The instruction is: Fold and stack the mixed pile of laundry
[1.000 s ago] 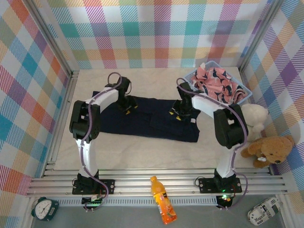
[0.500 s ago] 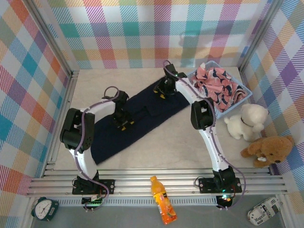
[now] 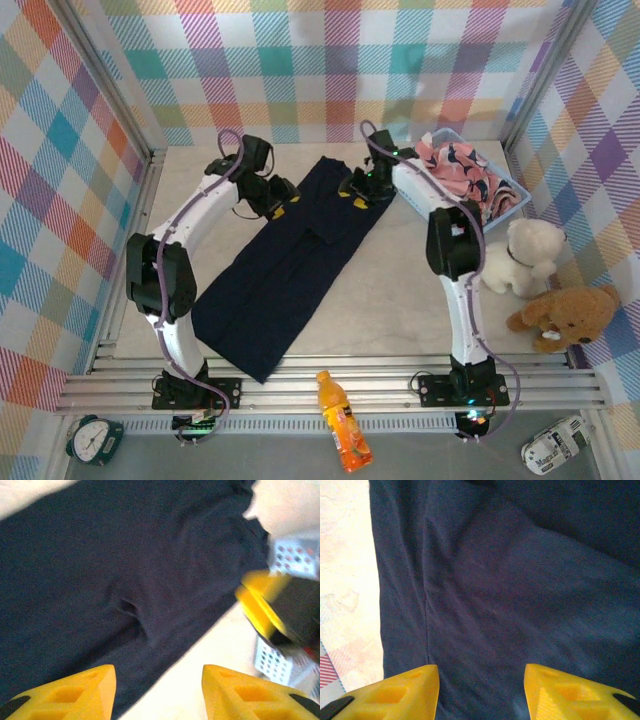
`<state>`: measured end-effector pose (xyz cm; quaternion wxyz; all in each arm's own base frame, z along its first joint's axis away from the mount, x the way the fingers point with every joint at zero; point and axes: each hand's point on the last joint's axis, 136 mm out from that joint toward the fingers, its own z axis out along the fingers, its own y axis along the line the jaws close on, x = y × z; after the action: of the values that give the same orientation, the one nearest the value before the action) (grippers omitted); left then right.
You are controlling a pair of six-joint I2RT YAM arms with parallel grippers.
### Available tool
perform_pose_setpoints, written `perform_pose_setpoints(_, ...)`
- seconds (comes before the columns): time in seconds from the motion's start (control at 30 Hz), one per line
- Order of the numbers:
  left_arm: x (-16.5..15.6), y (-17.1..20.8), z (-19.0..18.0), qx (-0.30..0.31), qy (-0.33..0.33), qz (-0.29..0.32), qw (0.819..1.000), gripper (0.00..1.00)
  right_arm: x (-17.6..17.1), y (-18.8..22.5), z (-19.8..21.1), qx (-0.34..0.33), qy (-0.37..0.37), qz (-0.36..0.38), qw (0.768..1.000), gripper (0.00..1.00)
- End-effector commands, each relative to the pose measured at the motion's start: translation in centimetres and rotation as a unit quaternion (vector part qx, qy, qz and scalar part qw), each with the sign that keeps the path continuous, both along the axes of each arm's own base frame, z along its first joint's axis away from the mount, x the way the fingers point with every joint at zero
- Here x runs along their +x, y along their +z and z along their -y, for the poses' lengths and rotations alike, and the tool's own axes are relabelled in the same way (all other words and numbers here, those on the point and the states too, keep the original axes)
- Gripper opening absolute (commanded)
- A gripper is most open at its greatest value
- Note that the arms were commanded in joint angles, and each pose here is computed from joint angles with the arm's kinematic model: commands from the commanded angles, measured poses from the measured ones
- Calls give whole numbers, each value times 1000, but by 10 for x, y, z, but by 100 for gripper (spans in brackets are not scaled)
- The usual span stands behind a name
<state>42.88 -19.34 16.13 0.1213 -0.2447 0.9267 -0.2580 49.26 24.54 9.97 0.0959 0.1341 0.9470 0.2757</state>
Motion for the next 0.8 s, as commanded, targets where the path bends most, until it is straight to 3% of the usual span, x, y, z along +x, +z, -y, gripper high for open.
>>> perform_pose_setpoints(0.0,-18,-67,-24,72,-25,-74,994,36,-24,-8,24,-57,-15,-8,998,48)
perform_pose_setpoints(0.2,-46,-104,-46,132,-60,-108,983,9,-28,-47,32,-77,-46,-40,995,45)
perform_pose_setpoints(0.3,-62,-121,-58,158,-69,-124,977,1,-24,-60,27,-74,-43,-52,995,45)
perform_pose_setpoints(0.43,-83,-142,-54,136,-65,-151,977,0,-14,-80,19,-73,-43,-67,994,45)
perform_pose_setpoints(0.6,-104,-150,-14,78,-62,-188,977,0,20,-108,-2,-46,-43,-75,995,45)
perform_pose_setpoints(0.77,-85,-133,46,-5,-33,-181,983,0,79,-100,-43,43,-32,-15,998,44)
